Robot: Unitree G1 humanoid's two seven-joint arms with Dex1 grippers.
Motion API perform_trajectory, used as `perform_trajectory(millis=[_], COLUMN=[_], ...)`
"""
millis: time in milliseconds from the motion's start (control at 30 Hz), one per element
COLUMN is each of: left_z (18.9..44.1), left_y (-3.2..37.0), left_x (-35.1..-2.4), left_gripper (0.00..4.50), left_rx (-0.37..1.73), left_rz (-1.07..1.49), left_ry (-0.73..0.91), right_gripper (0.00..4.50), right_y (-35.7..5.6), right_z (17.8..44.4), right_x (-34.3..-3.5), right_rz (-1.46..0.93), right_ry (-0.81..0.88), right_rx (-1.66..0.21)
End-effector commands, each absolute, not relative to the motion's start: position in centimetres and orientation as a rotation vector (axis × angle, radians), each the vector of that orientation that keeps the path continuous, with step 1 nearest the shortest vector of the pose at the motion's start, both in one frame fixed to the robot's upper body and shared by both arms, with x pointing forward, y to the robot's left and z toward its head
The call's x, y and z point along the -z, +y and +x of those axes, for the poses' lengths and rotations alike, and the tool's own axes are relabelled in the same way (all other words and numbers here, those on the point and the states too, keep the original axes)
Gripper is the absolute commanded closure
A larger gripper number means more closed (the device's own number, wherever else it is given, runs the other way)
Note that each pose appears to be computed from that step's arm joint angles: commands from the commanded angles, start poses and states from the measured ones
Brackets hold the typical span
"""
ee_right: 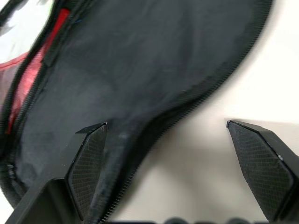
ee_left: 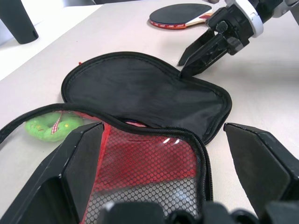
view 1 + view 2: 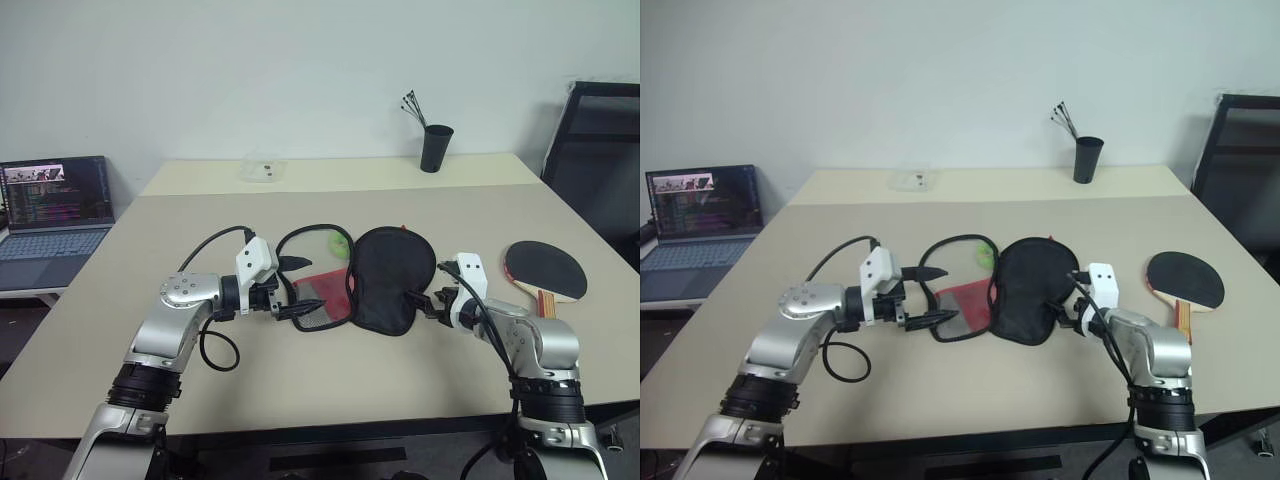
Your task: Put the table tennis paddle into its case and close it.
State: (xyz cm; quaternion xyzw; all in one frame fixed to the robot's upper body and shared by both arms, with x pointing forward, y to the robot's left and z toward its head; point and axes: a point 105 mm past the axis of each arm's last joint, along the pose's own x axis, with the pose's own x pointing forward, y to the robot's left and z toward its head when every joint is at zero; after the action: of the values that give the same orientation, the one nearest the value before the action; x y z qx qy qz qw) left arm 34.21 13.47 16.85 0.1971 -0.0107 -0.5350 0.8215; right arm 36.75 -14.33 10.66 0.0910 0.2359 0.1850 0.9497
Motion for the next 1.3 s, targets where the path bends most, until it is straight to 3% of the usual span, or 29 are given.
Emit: perform_trajectory(millis=[33, 267, 333, 400, 733, 1100, 1300], left_z=[34.2, 34.2, 34.2, 34.2, 33.9, 33.6, 33.6], left_y=[13.6, 13.7, 13.7, 13.8, 13.3, 13.2, 13.1], left_x=[-18.2, -18.2, -18.2, -18.3, -19.8, -20.0, -20.0], left_gripper=[0.0, 0.0, 0.0, 0.0, 0.0, 0.0, 0.0], left_rx=[1.127, 1.111, 1.109, 1.104, 1.114, 1.11, 1.108], left_rz=[0.453, 0.455, 0.453, 0.444, 0.348, 0.364, 0.369], left_ry=[-0.076, -0.08, -0.082, -0.086, -0.104, -0.102, -0.1], right_gripper=[0.02, 0.02, 0.4, 0.93, 4.47, 4.47, 4.47], right_y=[-12.5, -10.7, -10.6, -10.7, -13.9, -19.8, -20.0], right_z=[36.9, 37.2, 37.4, 37.5, 38.5, 40.4, 41.2], right_x=[-12.0, -11.9, -12.1, -12.3, -13.0, -13.4, -13.5], right_rz=[0.187, 0.14, 0.128, 0.128, 0.106, 0.047, 0.0], right_ry=[0.427, 0.407, 0.393, 0.387, 0.438, 0.492, 0.498], right_rx=[-0.44, -0.48, -0.476, -0.474, -0.471, -0.408, -0.429])
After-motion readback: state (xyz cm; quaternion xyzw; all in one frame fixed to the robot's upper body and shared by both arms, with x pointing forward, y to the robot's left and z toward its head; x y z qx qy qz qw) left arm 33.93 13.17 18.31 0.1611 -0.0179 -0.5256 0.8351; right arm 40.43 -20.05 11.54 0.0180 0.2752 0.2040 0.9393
